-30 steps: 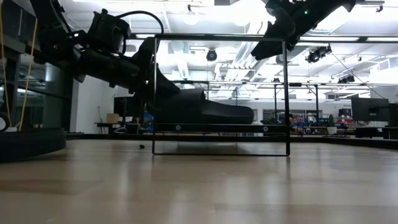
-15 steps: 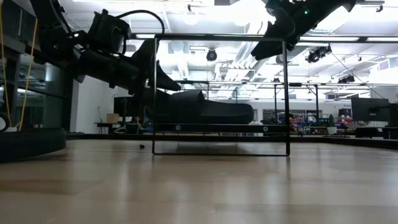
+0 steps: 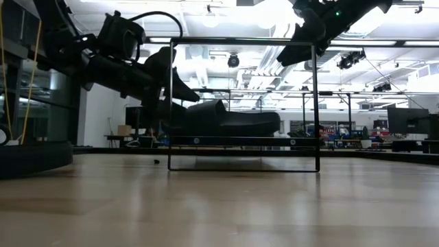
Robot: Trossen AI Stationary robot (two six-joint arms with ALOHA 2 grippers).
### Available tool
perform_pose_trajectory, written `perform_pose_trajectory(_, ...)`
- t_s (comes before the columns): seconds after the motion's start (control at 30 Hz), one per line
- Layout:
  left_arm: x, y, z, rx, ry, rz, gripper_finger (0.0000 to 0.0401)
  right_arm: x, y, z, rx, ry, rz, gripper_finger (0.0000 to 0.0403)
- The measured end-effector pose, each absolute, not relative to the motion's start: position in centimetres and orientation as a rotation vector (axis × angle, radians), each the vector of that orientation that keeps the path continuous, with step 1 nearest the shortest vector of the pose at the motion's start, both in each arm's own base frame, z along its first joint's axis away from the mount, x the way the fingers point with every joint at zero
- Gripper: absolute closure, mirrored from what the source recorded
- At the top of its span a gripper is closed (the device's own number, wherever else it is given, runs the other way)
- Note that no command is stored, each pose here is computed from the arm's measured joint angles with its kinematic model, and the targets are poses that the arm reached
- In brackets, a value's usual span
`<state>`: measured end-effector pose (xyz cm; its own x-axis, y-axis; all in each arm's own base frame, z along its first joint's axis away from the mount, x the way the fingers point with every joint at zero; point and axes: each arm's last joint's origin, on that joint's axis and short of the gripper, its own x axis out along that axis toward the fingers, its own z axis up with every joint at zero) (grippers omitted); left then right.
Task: Pick and place slides into the shelf
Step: Put the black slide on the shelf
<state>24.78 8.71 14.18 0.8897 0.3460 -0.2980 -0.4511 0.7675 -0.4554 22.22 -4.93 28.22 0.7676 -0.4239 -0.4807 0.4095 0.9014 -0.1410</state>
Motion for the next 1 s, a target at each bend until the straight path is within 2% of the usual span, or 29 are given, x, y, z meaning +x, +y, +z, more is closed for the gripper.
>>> perform_pose_trajectory(0.67,26.2,9.3,15.7,-0.368,0.367,0.461,0.0169,22.2,-4.9,28.2,-0.022,0.527,-0.454,0.0146)
perform_pose_trajectory(1.0,26.2,9.0,15.6,-0.467,0.378,0.406,0.0169,22.2,-4.9,28.2,0.0,0.522,-0.461,0.0146)
